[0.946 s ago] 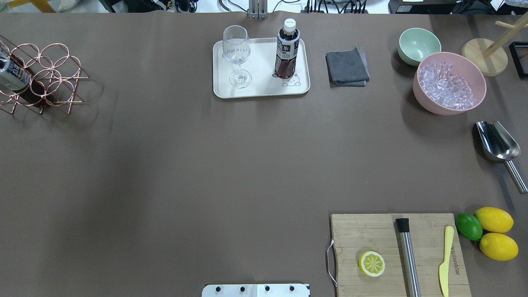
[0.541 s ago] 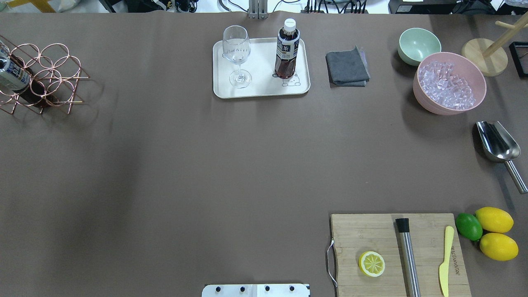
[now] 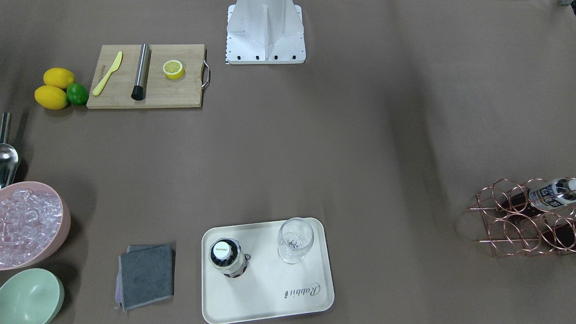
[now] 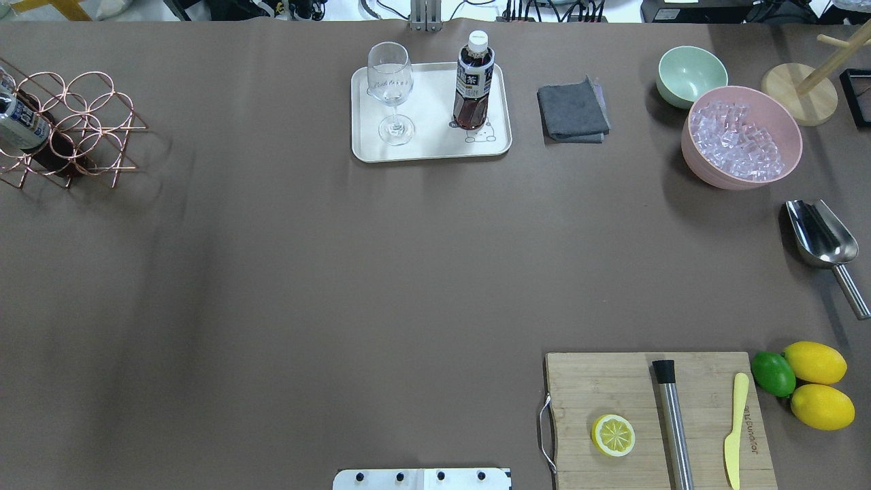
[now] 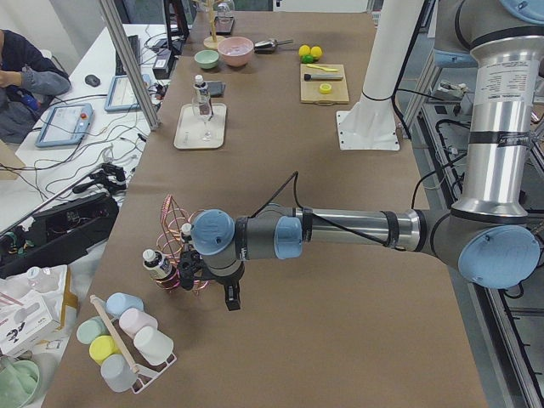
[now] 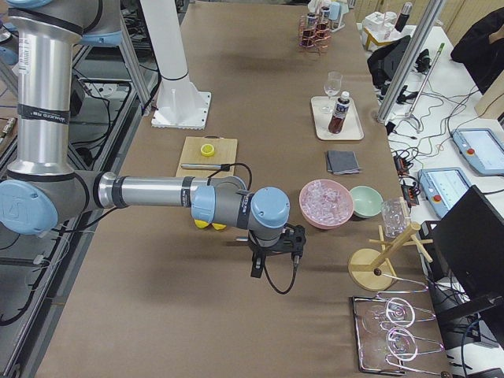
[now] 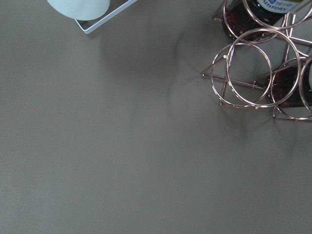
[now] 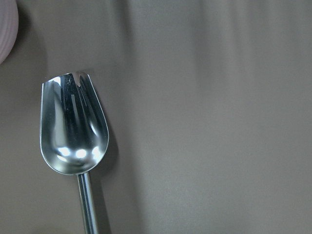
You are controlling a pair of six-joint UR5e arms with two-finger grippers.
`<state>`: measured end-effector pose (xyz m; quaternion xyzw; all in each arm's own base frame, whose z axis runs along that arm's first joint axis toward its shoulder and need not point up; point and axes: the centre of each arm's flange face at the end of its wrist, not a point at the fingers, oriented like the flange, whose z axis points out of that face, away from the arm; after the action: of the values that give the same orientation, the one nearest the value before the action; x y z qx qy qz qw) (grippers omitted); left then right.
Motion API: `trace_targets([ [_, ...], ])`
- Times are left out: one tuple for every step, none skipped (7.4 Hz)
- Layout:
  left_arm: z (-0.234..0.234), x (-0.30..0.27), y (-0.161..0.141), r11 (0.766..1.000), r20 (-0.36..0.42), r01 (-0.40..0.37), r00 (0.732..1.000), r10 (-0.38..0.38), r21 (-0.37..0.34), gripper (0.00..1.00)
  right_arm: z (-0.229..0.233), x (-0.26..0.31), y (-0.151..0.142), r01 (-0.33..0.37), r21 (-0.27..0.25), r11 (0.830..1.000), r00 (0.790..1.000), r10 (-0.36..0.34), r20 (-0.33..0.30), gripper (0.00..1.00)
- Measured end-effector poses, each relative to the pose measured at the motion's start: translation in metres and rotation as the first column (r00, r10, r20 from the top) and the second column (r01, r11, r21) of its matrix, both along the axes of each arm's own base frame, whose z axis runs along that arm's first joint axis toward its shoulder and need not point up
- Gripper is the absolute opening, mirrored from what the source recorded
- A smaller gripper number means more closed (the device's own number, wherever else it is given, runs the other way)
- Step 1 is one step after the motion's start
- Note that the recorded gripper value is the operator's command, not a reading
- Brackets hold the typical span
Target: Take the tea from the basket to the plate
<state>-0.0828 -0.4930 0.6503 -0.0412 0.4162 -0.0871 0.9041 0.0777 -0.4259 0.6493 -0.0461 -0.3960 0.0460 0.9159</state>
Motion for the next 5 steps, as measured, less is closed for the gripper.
trace_targets([
  [-0.0001,0.0006,-0.0015,1.0,-0.004,0.018,1.0,-0.018,-0.021,0.97,-0.0001,0.0,0.0002,0.0,0.001,1.0,1.0,0.0,0.0,1.0],
  [-0.0012,0.002,-0.0038,0.999,-0.005,0.031,1.0,-0.031,-0.037,0.97,0.0002,0.0,0.0007,0.001,0.0,1.0,1.0,-0.001,0.0,1.0],
  [-0.0009,0.0025,-0.0045,0.998,-0.006,0.036,0.999,-0.037,-0.044,0.97,0.0003,0.0,0.0009,0.001,0.0,1.0,1.0,-0.001,0.0,1.0],
  [-0.0002,0.0027,-0.0037,0.998,-0.005,0.037,0.999,-0.037,-0.044,0.97,0.0,0.0,0.001,0.001,0.0,1.0,1.0,-0.001,0.0,1.0],
  [-0.0019,0.0029,-0.0046,0.999,0.0,0.035,0.999,-0.035,-0.03,0.97,-0.0001,0.0,0.001,0.001,0.001,1.0,1.0,-0.001,0.0,1.0],
])
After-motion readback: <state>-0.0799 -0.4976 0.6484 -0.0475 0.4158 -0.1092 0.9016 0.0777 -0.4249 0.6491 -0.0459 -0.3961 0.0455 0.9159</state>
